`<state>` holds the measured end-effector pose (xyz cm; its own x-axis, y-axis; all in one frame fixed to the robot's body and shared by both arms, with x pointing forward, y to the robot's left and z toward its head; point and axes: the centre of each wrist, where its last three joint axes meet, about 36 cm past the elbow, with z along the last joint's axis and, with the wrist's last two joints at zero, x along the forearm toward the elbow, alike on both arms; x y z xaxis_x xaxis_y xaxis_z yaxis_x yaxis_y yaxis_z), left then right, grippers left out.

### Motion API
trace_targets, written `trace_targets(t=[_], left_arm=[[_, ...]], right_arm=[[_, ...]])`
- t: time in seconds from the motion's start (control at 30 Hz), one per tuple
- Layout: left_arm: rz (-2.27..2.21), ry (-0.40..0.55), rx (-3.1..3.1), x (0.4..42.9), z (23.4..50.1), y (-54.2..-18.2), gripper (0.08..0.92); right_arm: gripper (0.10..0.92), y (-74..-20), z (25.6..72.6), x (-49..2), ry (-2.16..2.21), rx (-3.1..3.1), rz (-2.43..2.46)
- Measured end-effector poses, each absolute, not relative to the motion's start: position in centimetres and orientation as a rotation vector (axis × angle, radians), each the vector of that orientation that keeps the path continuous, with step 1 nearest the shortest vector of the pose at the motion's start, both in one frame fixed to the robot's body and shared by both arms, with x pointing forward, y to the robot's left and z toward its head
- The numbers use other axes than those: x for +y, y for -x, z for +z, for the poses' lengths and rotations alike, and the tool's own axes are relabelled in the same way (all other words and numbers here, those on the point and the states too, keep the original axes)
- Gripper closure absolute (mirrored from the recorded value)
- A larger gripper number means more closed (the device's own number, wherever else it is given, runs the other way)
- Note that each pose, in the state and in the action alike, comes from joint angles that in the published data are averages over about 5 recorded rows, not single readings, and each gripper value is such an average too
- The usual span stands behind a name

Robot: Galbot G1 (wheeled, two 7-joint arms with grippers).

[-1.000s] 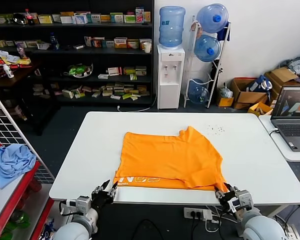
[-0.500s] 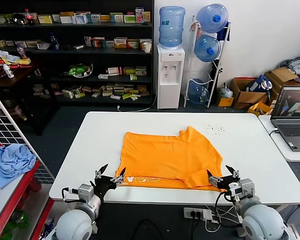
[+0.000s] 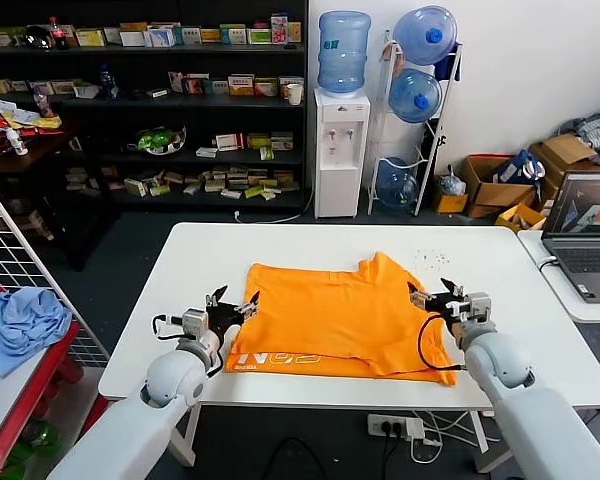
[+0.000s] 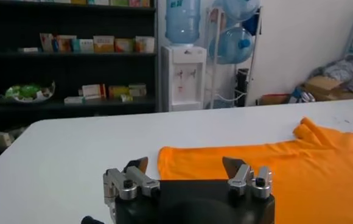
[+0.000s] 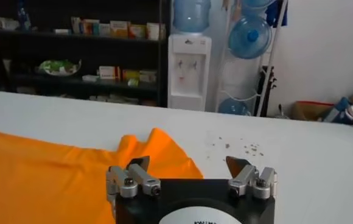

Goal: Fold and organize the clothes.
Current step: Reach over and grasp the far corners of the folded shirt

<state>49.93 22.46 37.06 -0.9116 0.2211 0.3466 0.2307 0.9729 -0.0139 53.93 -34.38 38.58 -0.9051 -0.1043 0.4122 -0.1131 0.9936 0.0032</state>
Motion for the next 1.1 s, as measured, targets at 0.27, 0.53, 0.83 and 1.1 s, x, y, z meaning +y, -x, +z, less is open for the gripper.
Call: trace_targets(t=[0.27,0.53,0.83,1.1], left_arm=[[-0.015,0.28,-2.738,21.7,36.3,-55.8,0.177],[0.015,0.239,-2.729,20.5,36.0,-60.5,0.177],[0.006,0.225,-2.688,18.8,34.8,-63.4,0.177],[-0.022,0.219,-2.642,18.5,33.9,-64.2,0.302]], right_arm=[[0.2,-58.6,37.2,-34.6,-0.155,-2.677,-0.043],[0.2,-61.5,35.8,-34.0,-0.134,-2.626,-0.046],[0.226,-63.0,34.9,-33.5,-0.131,-2.574,-0.042],[0.446,-63.4,34.4,-33.0,-0.12,-2.541,-0.022]])
